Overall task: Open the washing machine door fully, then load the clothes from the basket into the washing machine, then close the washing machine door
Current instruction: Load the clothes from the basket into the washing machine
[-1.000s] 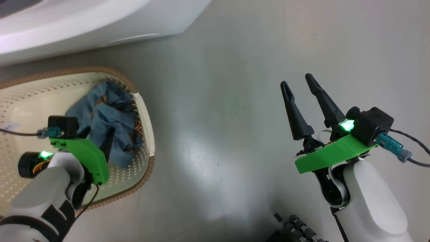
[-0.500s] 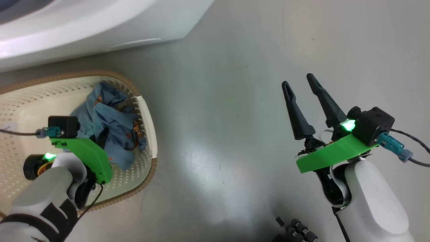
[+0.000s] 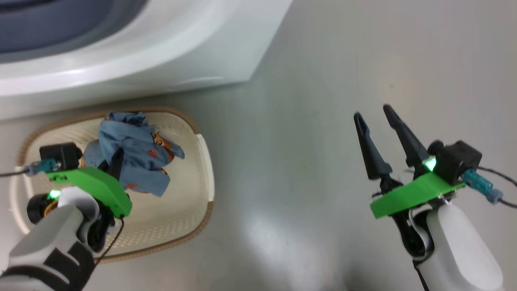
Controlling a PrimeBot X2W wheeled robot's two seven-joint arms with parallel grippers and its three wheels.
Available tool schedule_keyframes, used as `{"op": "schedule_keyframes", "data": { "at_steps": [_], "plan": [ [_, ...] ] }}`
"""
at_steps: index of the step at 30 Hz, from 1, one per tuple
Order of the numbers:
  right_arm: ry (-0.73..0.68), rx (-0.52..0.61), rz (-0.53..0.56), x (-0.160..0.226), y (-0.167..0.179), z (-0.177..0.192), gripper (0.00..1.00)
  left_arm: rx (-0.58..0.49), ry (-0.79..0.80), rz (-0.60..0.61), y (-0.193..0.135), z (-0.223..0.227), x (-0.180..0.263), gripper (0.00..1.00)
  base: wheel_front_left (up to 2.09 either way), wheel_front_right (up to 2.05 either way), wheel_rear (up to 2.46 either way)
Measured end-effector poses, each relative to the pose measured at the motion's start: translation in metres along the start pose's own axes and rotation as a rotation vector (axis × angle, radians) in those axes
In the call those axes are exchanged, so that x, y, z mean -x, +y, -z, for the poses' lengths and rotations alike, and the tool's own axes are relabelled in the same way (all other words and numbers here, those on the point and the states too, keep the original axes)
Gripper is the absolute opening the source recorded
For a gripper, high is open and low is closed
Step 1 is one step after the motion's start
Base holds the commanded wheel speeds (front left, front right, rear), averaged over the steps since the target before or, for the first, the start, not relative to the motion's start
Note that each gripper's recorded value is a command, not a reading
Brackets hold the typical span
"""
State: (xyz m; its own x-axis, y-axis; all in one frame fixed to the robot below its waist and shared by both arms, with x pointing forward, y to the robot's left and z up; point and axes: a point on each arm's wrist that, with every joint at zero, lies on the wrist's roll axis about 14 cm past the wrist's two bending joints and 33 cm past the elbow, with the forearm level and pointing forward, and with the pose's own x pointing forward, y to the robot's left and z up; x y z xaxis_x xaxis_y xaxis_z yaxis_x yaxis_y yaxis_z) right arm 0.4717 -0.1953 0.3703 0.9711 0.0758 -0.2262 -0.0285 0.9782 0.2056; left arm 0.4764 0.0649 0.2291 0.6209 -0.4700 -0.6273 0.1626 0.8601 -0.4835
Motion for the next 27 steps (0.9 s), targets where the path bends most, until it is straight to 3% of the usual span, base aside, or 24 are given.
{"op": "schedule_keyframes", "data": {
  "at_steps": [11, 27],
  "plan": [
    [-0.016, 0.005, -0.034, 0.023, 0.011, -0.015, 1.0, -0.011, -0.18, -0.031, -0.006, -0.038, 0.057, 0.0, 0.0, 0.0, 0.0],
    [-0.062, -0.001, -0.064, 0.079, 0.023, -0.039, 1.0, -0.133, -0.496, -0.121, -0.009, -0.091, 0.165, 0.0, 0.0, 0.0, 0.0]
  ]
}}
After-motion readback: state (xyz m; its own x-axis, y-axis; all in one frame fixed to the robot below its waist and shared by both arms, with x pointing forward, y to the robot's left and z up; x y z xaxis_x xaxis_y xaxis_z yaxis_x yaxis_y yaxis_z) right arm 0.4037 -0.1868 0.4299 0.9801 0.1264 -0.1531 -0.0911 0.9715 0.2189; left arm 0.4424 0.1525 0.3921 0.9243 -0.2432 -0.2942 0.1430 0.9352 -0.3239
